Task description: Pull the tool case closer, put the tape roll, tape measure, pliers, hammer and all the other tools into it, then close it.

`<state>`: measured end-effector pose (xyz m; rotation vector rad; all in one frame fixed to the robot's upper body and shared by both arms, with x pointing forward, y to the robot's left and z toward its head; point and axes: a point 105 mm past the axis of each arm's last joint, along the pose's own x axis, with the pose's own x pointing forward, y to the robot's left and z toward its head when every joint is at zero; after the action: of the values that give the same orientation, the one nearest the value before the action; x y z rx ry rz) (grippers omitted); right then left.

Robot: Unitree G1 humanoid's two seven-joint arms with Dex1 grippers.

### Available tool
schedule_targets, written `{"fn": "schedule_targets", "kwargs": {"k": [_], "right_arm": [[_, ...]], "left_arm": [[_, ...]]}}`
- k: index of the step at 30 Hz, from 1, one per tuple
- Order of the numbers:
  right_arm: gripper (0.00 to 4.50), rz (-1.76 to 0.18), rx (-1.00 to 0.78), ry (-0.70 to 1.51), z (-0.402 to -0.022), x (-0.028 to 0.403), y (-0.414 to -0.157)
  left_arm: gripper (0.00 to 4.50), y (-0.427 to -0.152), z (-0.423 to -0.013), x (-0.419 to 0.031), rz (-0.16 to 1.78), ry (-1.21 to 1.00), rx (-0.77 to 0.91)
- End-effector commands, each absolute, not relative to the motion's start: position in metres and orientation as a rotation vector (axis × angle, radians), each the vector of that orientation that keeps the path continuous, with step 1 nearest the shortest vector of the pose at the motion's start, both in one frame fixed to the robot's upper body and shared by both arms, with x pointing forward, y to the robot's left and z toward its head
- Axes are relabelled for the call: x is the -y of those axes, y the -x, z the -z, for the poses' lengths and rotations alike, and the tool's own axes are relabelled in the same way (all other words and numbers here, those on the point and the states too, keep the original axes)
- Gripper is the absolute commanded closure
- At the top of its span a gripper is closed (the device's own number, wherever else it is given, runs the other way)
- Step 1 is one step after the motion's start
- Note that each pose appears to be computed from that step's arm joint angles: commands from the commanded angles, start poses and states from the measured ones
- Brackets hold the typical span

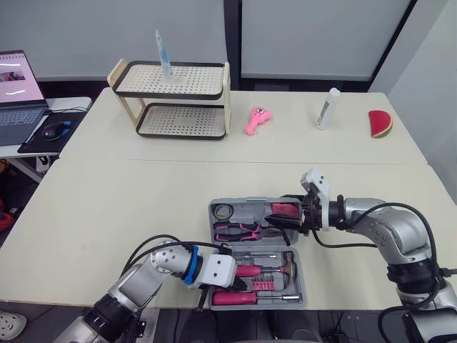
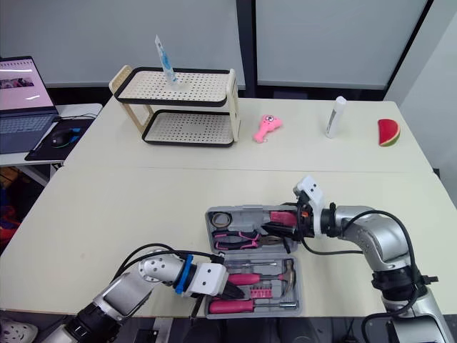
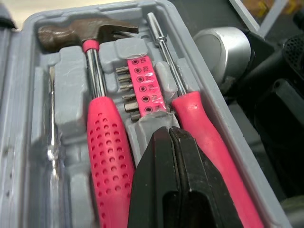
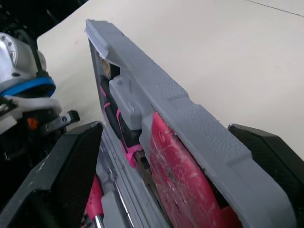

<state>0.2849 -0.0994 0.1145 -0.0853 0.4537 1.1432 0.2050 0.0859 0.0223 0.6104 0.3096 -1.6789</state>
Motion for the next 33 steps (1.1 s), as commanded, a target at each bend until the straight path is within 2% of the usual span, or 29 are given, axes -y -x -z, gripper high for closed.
{"fn": "schedule_targets", "kwargs": {"k": [1, 5, 11, 17, 21, 23, 27, 30, 33], "right_arm": [[0.03, -1.198, -0.388, 0.204, -0.124, 0.092, -0.271], [0.03, -1.186, -0.353, 0.301, -0.13, 0.098, -0.258], [0.03, -1.219, -0.367, 0.432, -0.135, 0.111, -0.227], [0.03, -1.257, -0.51, 0.629, -0.128, 0.141, -0.19], [0.03, -1.281, -0.622, 0.746, -0.127, 0.169, -0.171], [0.03, -1.277, -0.649, 0.769, -0.127, 0.177, -0.169], [0.03, -1.174, -0.657, 0.923, -0.107, 0.195, -0.189], [0.61, -1.159, -0.635, 0.942, -0.094, 0.19, -0.198], [1.64, -1.177, -0.645, 0.962, -0.081, 0.184, -0.201]], "left_arm": [[4.5, -0.212, -0.041, -0.1, 1.615, -0.537, -0.29], [4.5, -0.206, -0.068, -0.12, 1.595, -0.437, -0.284], [4.5, -0.196, -0.072, -0.168, 1.494, -0.406, -0.446], [4.5, -0.204, -0.056, -0.212, 1.315, -0.449, -0.554], [4.5, -0.21, -0.049, -0.222, 1.241, -0.472, -0.555], [4.5, -0.213, -0.046, -0.222, 1.222, -0.477, -0.549], [4.5, -0.216, -0.036, -0.205, 1.233, -0.502, -0.51], [4.5, -0.221, -0.03, -0.192, 1.237, -0.524, -0.489], [4.5, -0.223, -0.024, -0.181, 1.238, -0.542, -0.48]]}}
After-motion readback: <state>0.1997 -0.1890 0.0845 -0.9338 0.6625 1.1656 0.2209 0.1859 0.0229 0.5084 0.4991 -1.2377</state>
